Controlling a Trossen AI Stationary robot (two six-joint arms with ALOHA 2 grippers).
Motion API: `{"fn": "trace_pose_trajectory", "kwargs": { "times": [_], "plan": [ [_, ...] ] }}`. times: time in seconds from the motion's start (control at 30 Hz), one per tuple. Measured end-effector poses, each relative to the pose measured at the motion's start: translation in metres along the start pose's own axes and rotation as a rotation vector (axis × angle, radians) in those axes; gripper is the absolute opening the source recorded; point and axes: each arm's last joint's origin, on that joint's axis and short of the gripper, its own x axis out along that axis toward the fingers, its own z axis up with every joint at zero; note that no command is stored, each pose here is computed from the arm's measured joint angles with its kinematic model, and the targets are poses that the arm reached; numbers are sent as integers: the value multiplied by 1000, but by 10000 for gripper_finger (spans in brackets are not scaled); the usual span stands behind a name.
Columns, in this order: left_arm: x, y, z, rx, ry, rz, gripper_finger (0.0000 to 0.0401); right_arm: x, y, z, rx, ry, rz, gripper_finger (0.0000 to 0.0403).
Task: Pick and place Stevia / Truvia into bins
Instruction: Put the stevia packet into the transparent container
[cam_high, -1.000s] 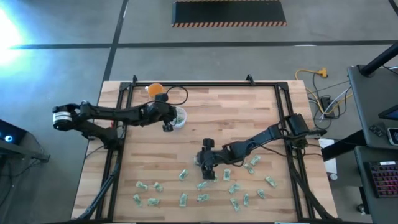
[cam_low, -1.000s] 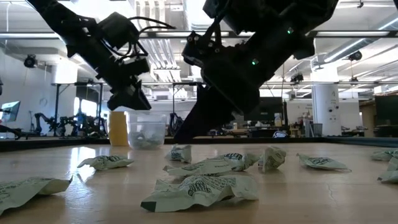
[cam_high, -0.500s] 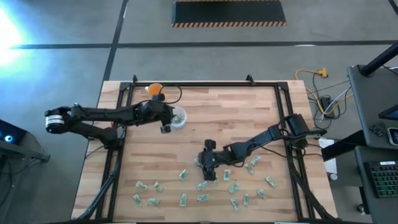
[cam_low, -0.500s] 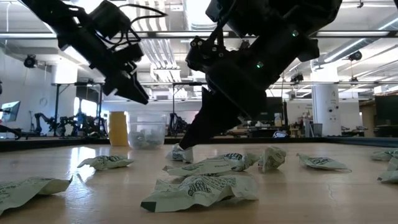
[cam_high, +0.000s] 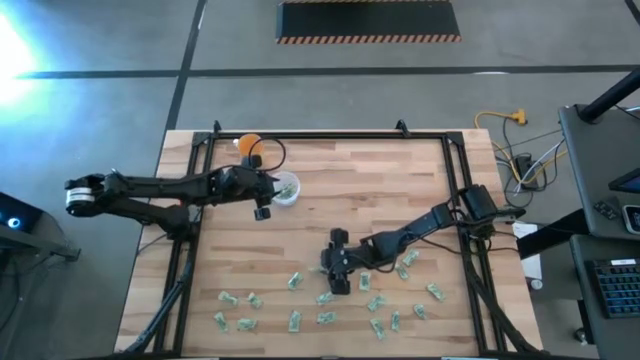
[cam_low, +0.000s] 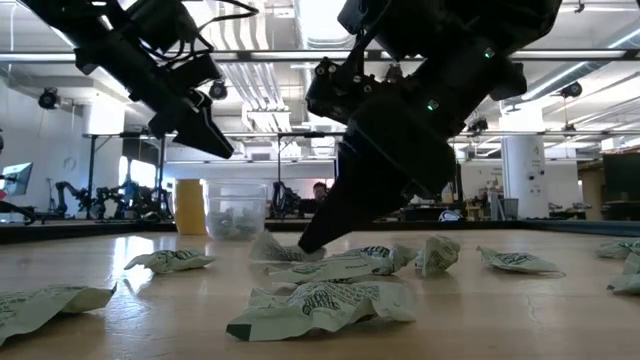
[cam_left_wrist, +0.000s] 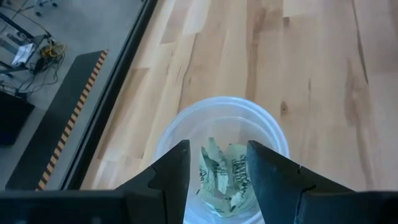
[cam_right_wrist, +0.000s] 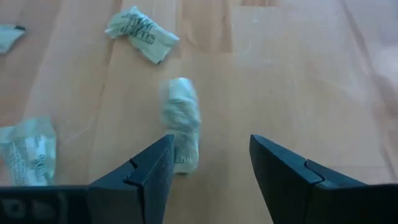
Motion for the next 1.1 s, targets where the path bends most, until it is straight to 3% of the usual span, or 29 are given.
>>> {"fn": "trace_pose_trajectory", "kwargs": {
  "times": [0.4, 0.93, 1.1],
  "plan": [
    [-4, -3, 3, -13, -23, -12, 142, -1, 5, -6, -17, 15, 35, 192],
    [-18, -4, 8, -15, -90, -18, 142, 0, 5, -4, -112, -12, 30, 17],
    [-26, -8, 11, -10, -122, -39, 142, -1, 4, 0, -156, -44, -23, 9]
  ]
}}
